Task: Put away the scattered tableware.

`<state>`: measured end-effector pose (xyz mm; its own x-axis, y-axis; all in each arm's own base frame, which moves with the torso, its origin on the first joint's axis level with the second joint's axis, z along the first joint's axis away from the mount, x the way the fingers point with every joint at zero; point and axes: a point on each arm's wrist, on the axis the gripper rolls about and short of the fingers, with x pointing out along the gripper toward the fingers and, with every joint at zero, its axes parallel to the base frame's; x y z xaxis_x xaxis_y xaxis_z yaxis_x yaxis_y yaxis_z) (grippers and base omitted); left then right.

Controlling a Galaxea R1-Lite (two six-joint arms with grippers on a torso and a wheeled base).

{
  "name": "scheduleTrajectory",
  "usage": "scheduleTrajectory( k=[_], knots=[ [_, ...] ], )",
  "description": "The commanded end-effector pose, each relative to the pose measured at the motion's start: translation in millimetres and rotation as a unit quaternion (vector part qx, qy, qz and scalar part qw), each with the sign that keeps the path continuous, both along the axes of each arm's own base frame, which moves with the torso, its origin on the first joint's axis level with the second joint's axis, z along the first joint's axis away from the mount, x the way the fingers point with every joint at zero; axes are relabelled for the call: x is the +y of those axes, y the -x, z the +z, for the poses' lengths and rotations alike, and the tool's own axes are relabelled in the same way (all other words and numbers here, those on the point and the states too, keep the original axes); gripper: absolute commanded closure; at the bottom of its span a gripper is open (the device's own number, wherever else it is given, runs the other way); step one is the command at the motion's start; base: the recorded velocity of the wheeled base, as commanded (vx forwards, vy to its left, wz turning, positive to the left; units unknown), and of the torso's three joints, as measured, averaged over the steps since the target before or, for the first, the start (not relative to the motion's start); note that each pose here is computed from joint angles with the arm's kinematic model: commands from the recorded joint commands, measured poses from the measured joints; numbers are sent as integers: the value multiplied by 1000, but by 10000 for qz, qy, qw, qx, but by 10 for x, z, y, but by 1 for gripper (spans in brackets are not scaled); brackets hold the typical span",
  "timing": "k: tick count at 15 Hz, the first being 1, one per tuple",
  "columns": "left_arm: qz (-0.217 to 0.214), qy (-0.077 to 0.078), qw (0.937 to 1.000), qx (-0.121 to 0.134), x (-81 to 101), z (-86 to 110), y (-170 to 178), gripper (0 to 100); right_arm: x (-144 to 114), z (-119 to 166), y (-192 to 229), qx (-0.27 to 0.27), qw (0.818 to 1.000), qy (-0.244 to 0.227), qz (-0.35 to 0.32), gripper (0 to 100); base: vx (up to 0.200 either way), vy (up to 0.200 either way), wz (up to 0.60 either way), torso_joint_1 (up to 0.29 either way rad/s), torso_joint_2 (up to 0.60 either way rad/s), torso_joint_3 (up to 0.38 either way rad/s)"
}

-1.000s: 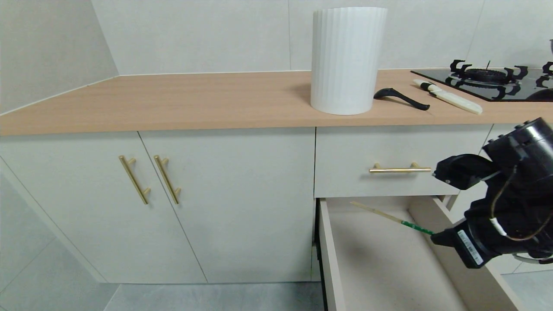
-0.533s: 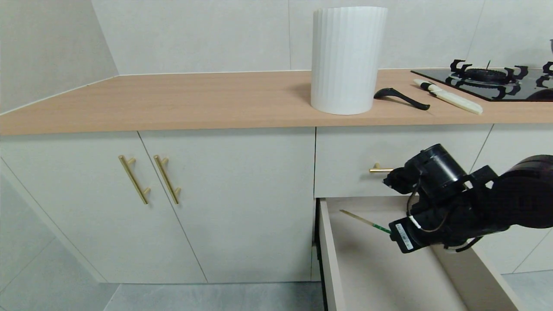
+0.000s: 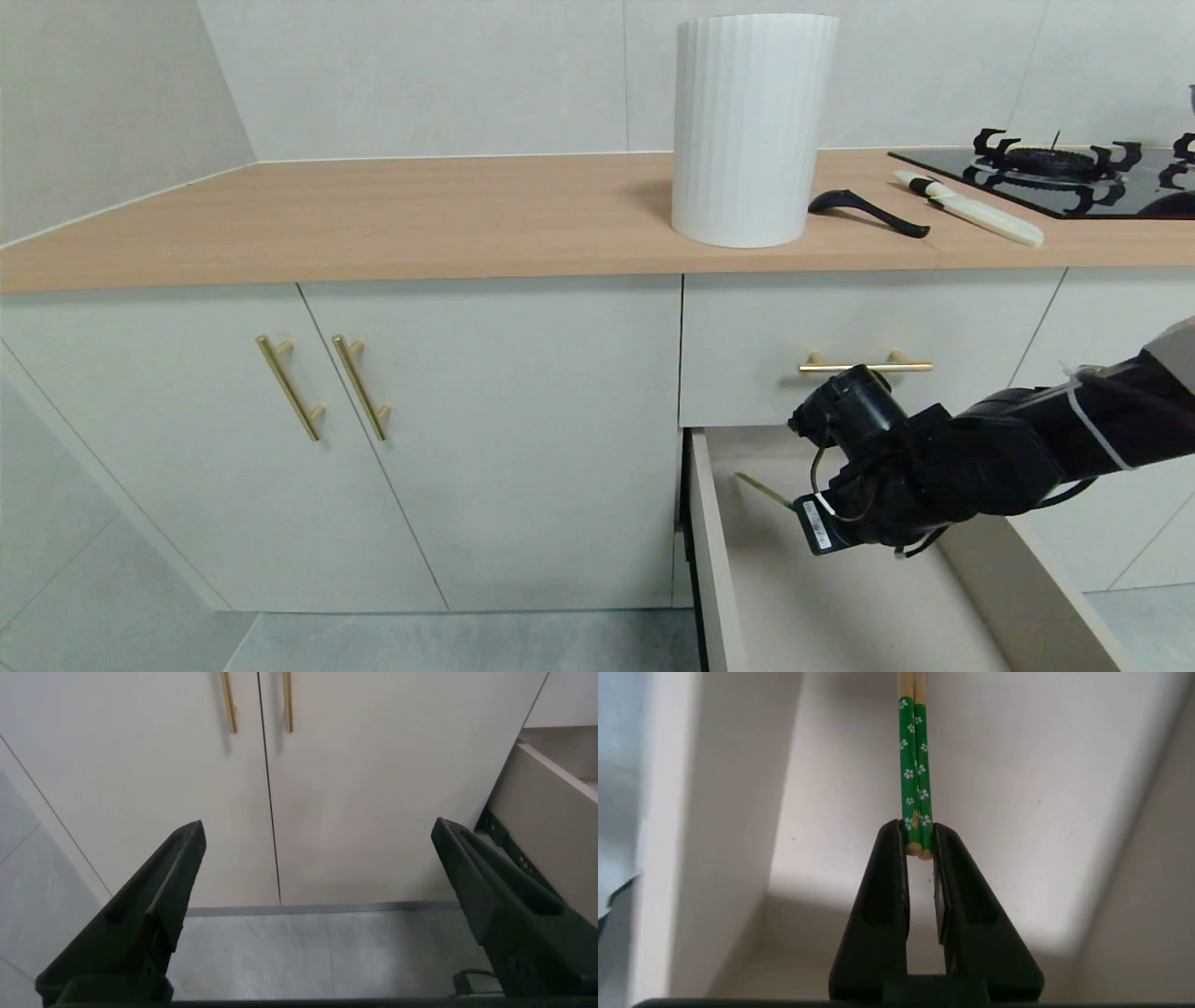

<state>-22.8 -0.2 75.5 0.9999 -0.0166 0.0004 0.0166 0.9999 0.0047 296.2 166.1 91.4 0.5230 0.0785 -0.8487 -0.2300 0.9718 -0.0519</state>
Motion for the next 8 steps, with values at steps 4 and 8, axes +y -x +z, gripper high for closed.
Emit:
scheduleTrajectory(
  k=[4,8],
  knots=[
    [-1,0,10000,2,0,0,0,0,34,-220,-46,262,9995,183,-2,100,0,0,0,0,0,0],
    [-1,0,10000,2,0,0,0,0,67,-371,-62,437,9986,310,18,100,0,0,0,0,0,0]
  ],
)
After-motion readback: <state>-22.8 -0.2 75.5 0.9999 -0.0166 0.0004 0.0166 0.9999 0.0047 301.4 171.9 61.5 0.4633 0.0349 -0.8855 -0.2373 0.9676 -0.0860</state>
